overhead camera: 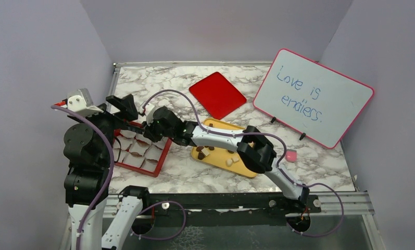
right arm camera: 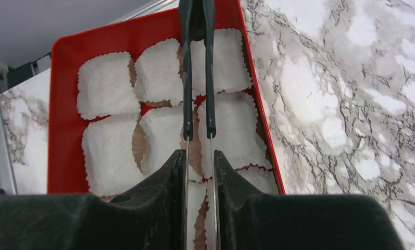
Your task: Pack the chocolate
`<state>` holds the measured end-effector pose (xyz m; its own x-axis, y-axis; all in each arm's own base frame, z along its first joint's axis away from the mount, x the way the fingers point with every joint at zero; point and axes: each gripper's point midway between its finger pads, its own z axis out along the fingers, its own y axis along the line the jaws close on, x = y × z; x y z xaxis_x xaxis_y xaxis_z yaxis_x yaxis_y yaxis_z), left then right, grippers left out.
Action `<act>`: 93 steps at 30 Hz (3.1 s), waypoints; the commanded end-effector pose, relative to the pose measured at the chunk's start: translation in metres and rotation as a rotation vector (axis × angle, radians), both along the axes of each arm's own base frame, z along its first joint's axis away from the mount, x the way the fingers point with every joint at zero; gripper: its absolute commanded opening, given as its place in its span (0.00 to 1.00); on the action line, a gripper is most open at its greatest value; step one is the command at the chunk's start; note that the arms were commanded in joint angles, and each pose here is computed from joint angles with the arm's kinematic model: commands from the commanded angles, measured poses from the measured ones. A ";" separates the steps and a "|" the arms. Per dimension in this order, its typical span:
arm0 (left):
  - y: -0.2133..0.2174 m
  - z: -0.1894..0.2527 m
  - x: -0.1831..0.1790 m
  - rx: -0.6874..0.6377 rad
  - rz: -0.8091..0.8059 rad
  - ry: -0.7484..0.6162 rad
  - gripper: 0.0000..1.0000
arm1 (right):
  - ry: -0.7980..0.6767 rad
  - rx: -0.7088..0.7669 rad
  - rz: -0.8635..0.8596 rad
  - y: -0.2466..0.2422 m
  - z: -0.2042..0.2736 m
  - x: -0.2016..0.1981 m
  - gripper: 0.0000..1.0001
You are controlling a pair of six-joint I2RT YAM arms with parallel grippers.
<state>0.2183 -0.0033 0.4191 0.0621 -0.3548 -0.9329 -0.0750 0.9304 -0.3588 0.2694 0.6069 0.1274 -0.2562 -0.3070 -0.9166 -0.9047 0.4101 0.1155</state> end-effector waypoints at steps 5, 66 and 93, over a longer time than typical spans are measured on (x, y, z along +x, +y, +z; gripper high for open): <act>0.003 0.010 -0.007 -0.003 0.015 -0.025 0.99 | -0.092 0.034 -0.060 0.018 0.004 0.021 0.24; -0.041 -0.074 0.035 0.037 -0.209 0.181 0.99 | -0.042 -0.119 -0.188 -0.109 0.062 -0.022 0.35; -0.076 -0.179 0.053 0.087 -0.424 0.316 0.99 | 0.115 -0.447 -0.601 -0.365 0.043 -0.077 0.36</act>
